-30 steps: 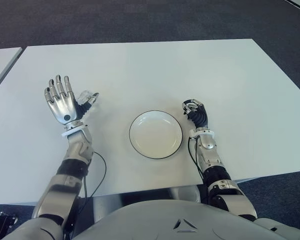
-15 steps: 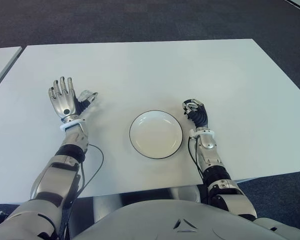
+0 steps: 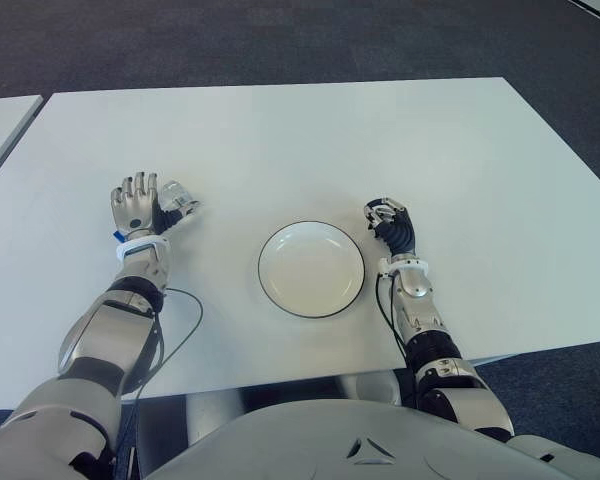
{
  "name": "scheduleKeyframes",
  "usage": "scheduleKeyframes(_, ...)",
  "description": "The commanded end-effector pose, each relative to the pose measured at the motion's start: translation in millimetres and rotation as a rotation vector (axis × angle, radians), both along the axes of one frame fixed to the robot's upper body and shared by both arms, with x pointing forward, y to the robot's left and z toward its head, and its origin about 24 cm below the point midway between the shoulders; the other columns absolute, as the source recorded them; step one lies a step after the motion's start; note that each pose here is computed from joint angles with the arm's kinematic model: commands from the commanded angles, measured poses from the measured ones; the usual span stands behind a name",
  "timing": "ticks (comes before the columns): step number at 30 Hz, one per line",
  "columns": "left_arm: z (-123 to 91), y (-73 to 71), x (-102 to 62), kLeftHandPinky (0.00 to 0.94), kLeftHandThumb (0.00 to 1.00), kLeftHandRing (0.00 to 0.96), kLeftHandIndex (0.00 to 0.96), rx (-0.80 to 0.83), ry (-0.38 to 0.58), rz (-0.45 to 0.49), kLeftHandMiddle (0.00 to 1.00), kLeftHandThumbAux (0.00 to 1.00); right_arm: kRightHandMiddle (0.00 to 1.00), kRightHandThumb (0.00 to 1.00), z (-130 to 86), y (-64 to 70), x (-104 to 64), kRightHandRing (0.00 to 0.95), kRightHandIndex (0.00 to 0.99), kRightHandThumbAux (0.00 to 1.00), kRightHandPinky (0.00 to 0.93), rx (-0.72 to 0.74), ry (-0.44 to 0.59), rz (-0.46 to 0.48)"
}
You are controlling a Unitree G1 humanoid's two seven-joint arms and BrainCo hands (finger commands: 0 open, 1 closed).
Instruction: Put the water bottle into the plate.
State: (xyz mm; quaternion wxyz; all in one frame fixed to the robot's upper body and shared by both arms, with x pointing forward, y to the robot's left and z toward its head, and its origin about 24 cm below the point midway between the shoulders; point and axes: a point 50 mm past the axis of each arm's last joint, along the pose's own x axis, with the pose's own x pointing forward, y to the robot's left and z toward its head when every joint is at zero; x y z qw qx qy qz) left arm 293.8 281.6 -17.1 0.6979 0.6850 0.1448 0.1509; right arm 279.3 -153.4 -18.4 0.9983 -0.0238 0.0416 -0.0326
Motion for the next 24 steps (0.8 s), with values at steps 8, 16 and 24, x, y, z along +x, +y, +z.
scheduleKeyframes(8,-26.2,-0.9,-15.3,0.000,0.473,0.000,0.000,-0.073,0.267,0.006,0.000,0.258,0.829,0.701,-22.8,-2.0,-15.9,0.810,0.438,0.727,0.783,0.008,0.135,-0.027)
scheduleKeyframes(16,-31.3,-3.2,-16.3,0.044,0.497,0.006,0.000,-0.159,0.343,0.023,0.013,0.336,0.827,0.701,-23.1,-2.2,-16.1,0.809,0.438,0.728,0.783,0.007,0.142,-0.031)
scheduleKeyframes(24,-32.6,-3.4,-13.8,0.328,0.525,0.226,0.148,-0.266,0.444,0.066,0.209,0.390,0.825,0.701,-22.8,-1.8,-15.9,0.807,0.438,0.728,0.783,0.010,0.133,-0.024)
